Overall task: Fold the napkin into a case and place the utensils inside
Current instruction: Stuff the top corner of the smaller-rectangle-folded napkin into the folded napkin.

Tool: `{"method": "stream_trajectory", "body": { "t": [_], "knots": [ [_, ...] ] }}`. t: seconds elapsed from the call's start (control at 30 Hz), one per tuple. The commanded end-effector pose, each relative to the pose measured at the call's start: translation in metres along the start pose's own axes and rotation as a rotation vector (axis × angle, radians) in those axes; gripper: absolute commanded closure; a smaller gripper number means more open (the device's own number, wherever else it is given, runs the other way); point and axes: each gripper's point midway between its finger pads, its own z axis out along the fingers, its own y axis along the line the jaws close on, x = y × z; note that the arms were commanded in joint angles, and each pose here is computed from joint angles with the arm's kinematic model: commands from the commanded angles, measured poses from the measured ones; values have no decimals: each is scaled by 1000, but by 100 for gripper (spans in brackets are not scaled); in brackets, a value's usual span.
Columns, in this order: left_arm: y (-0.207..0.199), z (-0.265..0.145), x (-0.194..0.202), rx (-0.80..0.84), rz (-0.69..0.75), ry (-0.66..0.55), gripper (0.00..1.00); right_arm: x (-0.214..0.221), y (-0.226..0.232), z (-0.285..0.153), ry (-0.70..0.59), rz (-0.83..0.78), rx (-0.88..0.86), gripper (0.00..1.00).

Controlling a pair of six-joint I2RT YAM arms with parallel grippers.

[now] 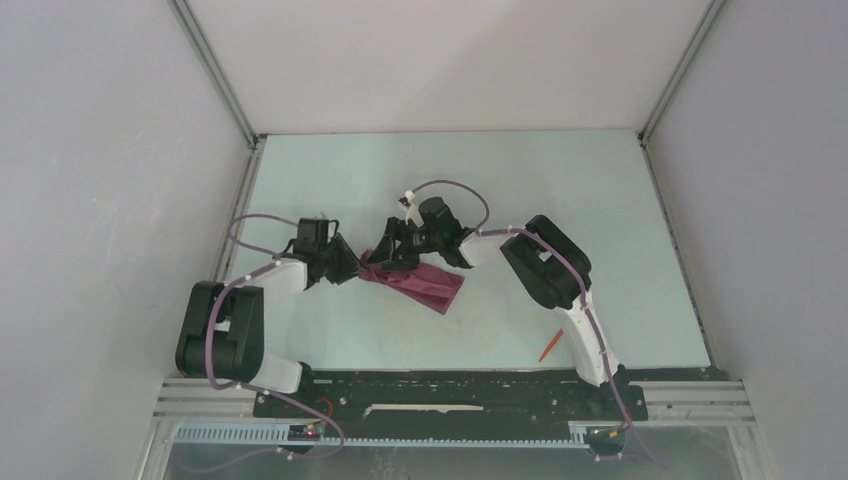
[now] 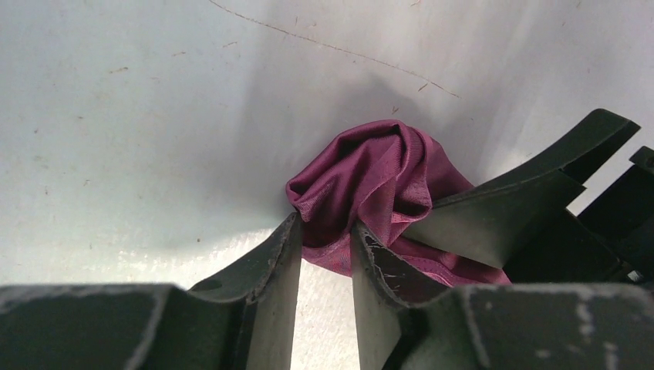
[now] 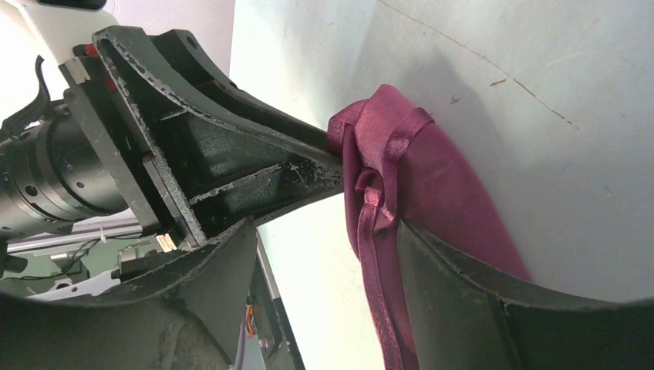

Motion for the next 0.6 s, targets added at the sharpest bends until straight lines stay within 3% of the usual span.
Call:
{"method": "stream_trajectory", "body": {
  "t": [0.0,0.3,0.43,0.57],
  "knots": [
    [-10,-10,-12,48,26,-62,65,-17,29,-16,-22,-97,-12,25],
    [-10,-28,-18,48,37,-127,60,-18,23,-13,-21,-80,-36,29],
    [-9,-24,-15,40,38,-104,67,-16,19,-7,-7,-61,-52,41],
    [-7,-19,-11,41,29,-81,71,-12,14,-1,3,-41,-52,45]
  ]
}}
